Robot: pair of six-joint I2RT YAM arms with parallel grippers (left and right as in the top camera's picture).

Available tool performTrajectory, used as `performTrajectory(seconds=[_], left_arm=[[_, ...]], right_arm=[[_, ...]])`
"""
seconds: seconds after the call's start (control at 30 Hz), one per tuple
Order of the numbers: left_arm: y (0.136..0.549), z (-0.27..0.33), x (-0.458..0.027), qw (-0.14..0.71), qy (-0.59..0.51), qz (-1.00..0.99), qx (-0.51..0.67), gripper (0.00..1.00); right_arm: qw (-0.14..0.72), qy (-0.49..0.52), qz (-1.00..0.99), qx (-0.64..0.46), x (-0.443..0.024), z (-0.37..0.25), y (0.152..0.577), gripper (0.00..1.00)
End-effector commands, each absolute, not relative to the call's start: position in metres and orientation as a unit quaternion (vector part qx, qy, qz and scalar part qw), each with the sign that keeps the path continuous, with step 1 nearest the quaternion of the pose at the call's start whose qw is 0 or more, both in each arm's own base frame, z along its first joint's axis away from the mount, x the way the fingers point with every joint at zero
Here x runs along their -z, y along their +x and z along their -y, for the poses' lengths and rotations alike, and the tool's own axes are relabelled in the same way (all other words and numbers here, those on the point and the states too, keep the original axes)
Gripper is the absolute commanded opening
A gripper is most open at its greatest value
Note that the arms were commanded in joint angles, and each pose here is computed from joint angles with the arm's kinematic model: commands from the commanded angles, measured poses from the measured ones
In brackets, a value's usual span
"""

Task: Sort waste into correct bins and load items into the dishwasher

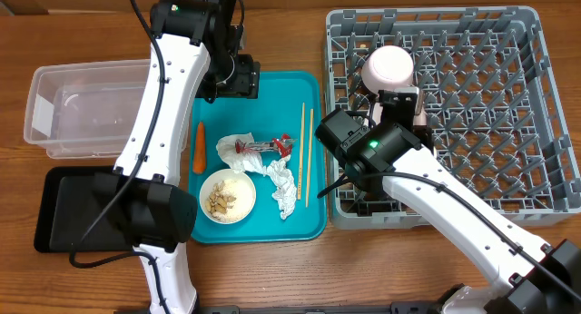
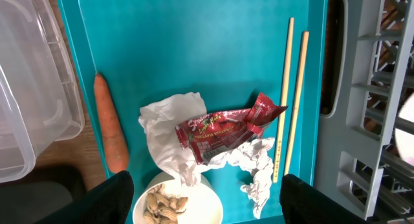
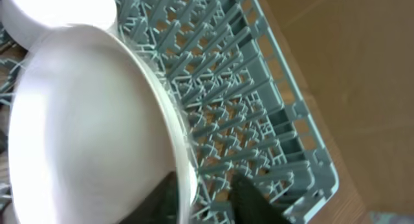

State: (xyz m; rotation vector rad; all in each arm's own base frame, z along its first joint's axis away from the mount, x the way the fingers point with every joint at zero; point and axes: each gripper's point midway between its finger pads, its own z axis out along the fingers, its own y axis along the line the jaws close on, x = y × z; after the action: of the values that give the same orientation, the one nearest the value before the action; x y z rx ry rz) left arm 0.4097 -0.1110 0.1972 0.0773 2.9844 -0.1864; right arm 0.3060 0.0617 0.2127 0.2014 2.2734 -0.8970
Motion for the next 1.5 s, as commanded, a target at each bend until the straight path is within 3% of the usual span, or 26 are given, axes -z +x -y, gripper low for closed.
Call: performTrajectory(seconds=[0.0, 0.23, 0.4, 0.57, 1.1, 1.47], left_arm=[[0.411, 0.11, -0.214, 0.1, 0.023, -0.993, 0.061, 0.75], [0.411, 0.11, -0.214, 0.1, 0.023, -0.993, 0.061, 0.75], [0.411, 0.11, -0.214, 0.099, 0.023, -0.993, 0.061, 0.75], [0.409, 0.109, -0.213, 0.094, 0.023, -0.993, 0.06, 0.75], [0.394, 0.105, -0.21, 0.063, 0.022, -0.996, 0.052, 0.75], [0.376, 0.1, -0.207, 0.026, 0.02, -0.999, 0.042, 0.75]], right_arm=[[0.338, 0.079, -0.873, 0.343, -0.212, -0.062, 0.306, 0.38], [0.32, 0.085, -0.891, 0.312, -0.201, -0.07, 0.303, 0.53], [0.311, 0.098, -0.908, 0.262, -0.189, -0.085, 0.306, 0.7], [0.323, 0.101, -0.908, 0.247, -0.202, -0.091, 0.312, 0.81], [0.381, 0.065, -0.922, 0.031, -0.321, -0.126, 0.304, 0.95], [0.358, 0.112, -0.926, 0.038, -0.329, -0.069, 0.286, 0.96]])
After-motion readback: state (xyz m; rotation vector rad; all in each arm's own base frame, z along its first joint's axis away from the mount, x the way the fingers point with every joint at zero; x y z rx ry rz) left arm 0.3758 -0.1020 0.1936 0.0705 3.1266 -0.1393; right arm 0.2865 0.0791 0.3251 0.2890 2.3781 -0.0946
